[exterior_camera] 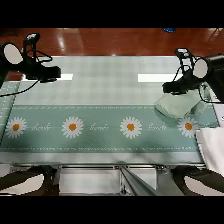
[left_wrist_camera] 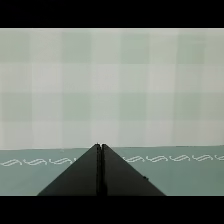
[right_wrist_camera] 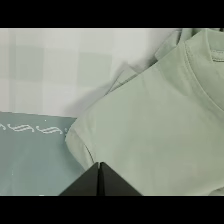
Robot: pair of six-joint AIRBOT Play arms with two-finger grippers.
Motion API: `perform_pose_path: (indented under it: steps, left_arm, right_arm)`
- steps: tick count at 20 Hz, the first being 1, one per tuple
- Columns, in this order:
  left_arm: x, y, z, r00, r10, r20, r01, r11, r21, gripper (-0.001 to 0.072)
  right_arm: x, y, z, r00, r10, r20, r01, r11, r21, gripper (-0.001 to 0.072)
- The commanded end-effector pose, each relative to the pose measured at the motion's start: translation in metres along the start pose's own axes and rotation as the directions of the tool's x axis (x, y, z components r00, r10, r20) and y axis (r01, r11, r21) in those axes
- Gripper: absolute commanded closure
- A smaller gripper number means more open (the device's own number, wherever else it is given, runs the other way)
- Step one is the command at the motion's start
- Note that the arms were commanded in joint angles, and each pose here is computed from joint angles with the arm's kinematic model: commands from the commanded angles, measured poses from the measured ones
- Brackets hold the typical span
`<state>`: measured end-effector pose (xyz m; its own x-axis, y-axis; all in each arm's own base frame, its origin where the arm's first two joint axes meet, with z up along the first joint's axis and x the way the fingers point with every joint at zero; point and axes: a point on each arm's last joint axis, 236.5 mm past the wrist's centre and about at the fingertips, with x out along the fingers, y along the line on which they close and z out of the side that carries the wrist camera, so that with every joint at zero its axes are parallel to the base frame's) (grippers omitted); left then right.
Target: Fold the shirts.
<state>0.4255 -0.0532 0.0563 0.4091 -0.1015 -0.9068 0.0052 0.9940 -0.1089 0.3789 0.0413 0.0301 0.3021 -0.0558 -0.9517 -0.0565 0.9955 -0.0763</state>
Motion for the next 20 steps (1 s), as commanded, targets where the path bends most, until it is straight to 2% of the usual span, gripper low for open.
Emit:
perform_pose_path:
  steps: [1, 14, 20]
  left_arm:
    - [0.000, 0.000, 0.000, 1.000, 0.001, 0.001, -0.001, 1.000, 0.000, 0.0686]
    - [0.000, 0.000, 0.000, 1.000, 0.001, 0.001, -0.001, 1.000, 0.000, 0.0686]
    - [0.000, 0.000, 0.000, 1.000, 0.000, 0.001, 0.000, 1.000, 0.000, 0.0686]
  right_arm:
    - [0.000, 0.000, 0.000, 1.000, 0.000, -0.001, 0.000, 1.000, -0.001, 0.0690]
    - [0.000, 0.000, 0.000, 1.000, 0.000, 0.000, 0.000, 1.000, -0.001, 0.0690]
    - [-0.002, 0.006, 0.035, 0.989, 0.023, 0.149, -0.023, 1.000, -0.001, 0.0690]
